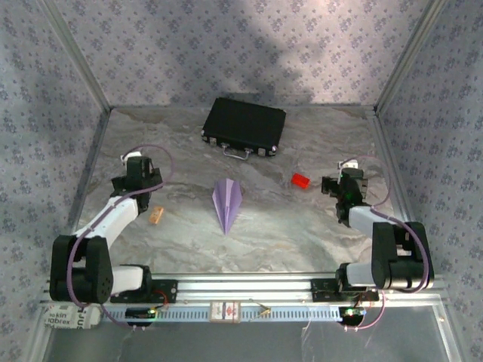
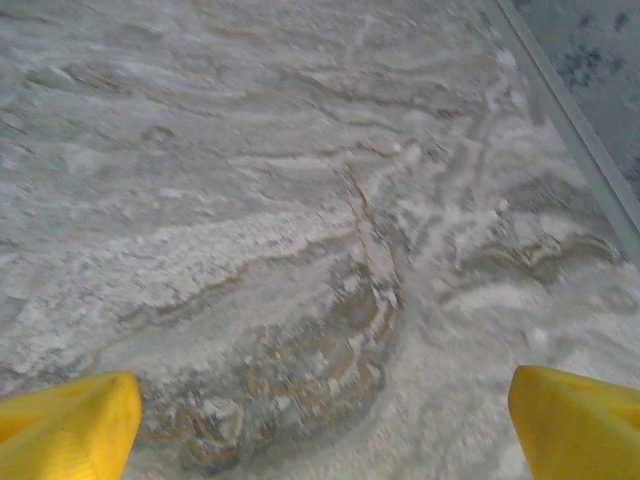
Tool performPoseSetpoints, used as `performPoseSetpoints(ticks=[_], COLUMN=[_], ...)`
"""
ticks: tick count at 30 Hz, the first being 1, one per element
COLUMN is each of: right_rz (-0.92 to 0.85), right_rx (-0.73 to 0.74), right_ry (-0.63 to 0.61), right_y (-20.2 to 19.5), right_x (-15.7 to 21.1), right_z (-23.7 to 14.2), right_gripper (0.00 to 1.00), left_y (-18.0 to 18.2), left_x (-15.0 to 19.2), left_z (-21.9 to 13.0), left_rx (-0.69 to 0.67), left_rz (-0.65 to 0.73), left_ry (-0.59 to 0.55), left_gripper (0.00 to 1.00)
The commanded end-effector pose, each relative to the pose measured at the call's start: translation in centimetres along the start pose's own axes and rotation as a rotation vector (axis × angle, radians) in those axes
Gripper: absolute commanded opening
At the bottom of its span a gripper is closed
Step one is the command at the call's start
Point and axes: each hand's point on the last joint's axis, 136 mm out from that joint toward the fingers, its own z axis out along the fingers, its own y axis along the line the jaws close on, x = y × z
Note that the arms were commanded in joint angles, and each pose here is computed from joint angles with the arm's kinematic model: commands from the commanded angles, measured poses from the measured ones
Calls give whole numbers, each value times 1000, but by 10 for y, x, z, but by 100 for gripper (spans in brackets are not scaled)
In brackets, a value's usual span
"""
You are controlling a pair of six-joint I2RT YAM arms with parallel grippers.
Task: Fold a paper plane with a square sheet of paper (pick it up from the middle)
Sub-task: Reset both arms
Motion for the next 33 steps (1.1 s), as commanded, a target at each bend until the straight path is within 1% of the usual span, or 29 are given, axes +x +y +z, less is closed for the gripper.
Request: performPoseSetpoints(ticks=[1, 4, 6, 7, 10, 12, 13, 15, 16, 17, 18, 19, 20, 21, 22, 23, 24, 25, 27, 33], right_rz=[-13, -23, 13, 37, -13, -38, -34, -6, -9, -22, -14, 10, 19, 24, 44, 53, 48, 49, 63, 60], right_rx=[-112, -171, -208, -219, -214, -205, -193, -197, -201, -211, -195, -169, -159, -141, -120, -120, -111, -98, -57, -55], right_ry=[-144, -189, -215, -223, -227, -229, -238, -224, -212, -189, -205, -184, -165, -174, -152, -165, -157, -164, -169, -171], right_y=[7, 14, 20, 23, 35, 38, 36, 35, 38, 42, 41, 34, 31, 29, 24, 22, 22, 21, 15, 15], right_x=[-27, -24, -27, -27, -30, -31, -31, -26, -23, -17, -19, -17, -17, -18, -17, -19, -17, -18, -18, -18], right_z=[-8, -20, -23, -24, -23, -20, -17, -6, 1, 10, 13, 14, 16, 17, 19, 19, 19, 19, 18, 18], right_gripper=[95, 96, 96, 95, 95, 95, 95, 95, 95, 94, 94, 94, 93, 93, 94, 99, 99, 99, 99, 99], left_y=[-22, -35, -41, -43, -45, -43, -45, -49, -49, -48, -46, -44, -40, -36, -31, -30, -29, -29, -29, -33], left_x=[-15, -6, -9, -12, -24, -23, -21, -17, -15, -13, -11, -4, -9, -9, -4, -8, -10, -6, -8, -7], left_z=[11, 21, 26, 27, 27, 32, 35, 37, 36, 37, 37, 38, 36, 34, 40, 40, 39, 40, 40, 38], left_rx=[111, 170, 187, 195, 197, 201, 230, 264, 275, 282, 288, 295, 285, 270, 238, 238, 234, 229, 229, 245], left_rz=[66, 65, 69, 72, 89, 76, 67, 72, 68, 60, 47, 31, 13, -1, -15, -23, -26, -20, -21, -7], left_ry=[-140, -157, -153, -173, -240, -243, -242, -270, -250, -254, -263, -275, -349, -329, -279, -317, -317, -287, -308, -304], left_gripper=[100, 100, 100, 100, 100, 100, 100, 100, 100, 100, 100, 100, 100, 100, 100, 100, 100, 100, 100, 100])
